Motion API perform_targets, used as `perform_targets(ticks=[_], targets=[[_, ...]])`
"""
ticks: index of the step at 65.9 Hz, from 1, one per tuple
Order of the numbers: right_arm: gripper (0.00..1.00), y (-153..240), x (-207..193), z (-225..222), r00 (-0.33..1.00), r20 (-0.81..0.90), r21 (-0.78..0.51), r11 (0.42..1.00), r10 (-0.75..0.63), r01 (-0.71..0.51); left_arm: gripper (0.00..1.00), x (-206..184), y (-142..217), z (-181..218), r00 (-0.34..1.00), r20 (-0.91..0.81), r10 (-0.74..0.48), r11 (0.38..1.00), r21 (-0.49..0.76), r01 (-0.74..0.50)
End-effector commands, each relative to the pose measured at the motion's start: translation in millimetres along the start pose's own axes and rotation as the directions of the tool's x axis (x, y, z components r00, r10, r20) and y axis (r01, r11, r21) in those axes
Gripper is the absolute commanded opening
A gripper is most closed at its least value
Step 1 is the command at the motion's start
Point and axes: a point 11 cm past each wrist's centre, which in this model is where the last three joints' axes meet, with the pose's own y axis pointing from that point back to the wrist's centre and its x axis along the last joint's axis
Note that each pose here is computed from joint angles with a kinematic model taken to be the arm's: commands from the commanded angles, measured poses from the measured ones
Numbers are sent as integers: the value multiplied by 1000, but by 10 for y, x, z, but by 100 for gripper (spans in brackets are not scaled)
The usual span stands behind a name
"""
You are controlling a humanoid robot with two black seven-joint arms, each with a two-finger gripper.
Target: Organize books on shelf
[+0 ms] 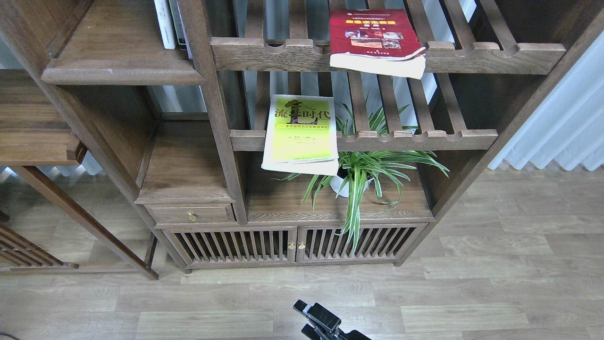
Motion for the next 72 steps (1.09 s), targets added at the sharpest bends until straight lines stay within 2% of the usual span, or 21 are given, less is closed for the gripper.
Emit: perform_targets(ticks=[1,24,43,58,72], targets=[[100,1,3,-40,1000,3,15,1000,1,-1,3,-130,-175,18,999,25,-43,999,32,42],[100,1,-1,-52,1000,4,20,1000,-1,1,3,-470,-629,-218,984,54,-169,973,166,158],[100,-3,-4,-42,1000,8,19,1000,-2,2,4,-606,-866,-640,971,55,-233,941,263,211],[100,21,27,-26,1000,11,20,1000,5,-5,4,-557,-907,-891,972,50,-230,926,319,203],[100,25,31,-22,1000,14,20,1000,6,-6,4,-417,-929,-800,974,124,-189,940,309,143]])
